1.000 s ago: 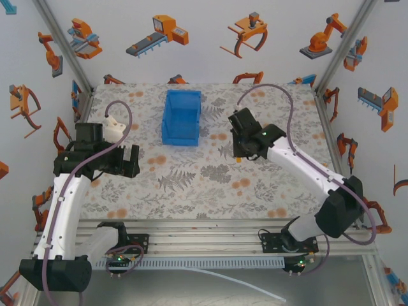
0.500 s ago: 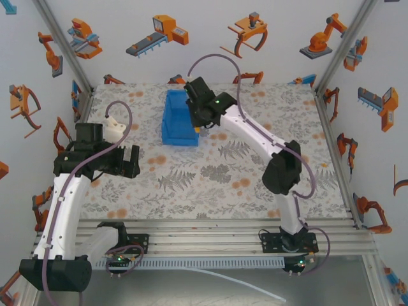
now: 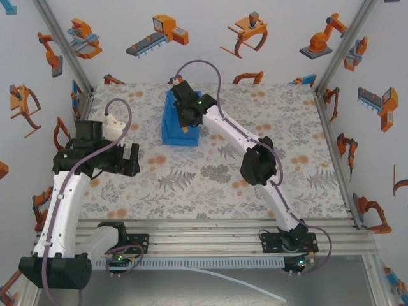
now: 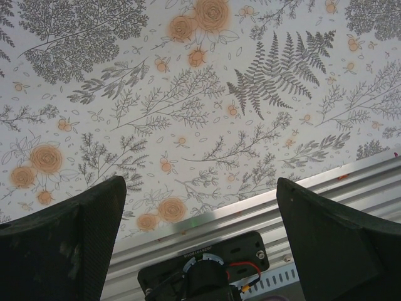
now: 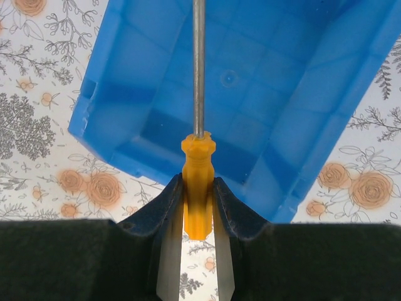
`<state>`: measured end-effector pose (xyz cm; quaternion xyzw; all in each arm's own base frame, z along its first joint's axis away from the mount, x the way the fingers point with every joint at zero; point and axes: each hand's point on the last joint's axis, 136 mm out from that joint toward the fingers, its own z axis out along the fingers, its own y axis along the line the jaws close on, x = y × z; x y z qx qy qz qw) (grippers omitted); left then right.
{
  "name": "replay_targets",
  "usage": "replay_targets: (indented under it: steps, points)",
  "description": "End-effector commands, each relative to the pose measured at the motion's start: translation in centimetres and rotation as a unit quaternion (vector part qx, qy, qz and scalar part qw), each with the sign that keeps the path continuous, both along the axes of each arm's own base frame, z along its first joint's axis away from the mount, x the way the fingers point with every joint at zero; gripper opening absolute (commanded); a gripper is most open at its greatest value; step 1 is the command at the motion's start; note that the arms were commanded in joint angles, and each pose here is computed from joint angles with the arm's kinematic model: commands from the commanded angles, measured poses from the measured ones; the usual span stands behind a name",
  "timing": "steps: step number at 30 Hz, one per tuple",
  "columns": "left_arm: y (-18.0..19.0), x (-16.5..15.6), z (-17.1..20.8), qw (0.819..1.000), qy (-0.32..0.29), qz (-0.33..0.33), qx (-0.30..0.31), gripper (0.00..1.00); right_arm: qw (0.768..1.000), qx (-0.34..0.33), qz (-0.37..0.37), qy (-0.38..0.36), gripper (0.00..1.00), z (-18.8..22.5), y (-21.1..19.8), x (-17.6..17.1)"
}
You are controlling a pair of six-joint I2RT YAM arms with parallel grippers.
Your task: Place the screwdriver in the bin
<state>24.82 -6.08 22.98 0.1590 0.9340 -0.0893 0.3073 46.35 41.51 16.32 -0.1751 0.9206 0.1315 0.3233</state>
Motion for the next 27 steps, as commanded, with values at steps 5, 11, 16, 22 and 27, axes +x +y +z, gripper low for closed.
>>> replay_targets:
  steps: [5, 11, 16, 22, 27]
  points:
    - [-0.3, -0.5, 0.0, 1.0, 0.008, -0.003, -0.011, 0.97, 0.999, 0.002, -0.007, -0.032, 0.2, -1.0, 1.0, 1.9]
    - [-0.3, -0.4, -0.1, 1.0, 0.009, -0.002, -0.01, 0.97, 0.999, -0.009, -0.012, -0.048, 0.2, -2.2, 1.2, 3.0]
    - [-0.3, -0.4, -0.2, 1.0, 0.011, -0.002, -0.009, 0.97, 0.998, -0.01, -0.014, -0.06, 0.2, -2.7, 1.5, 3.7]
    - [-0.2, -0.4, -0.5, 1.0, 0.014, 0.0, -0.009, 0.97, 0.998, -0.02, -0.015, -0.049, 0.2, -4.7, 1.6, 3.8]
    - [-0.2, -0.1, -0.6, 1.0, 0.017, 0.001, -0.007, 0.97, 0.999, -0.015, -0.024, -0.045, 0.21, -5.6, 1.8, 4.0]
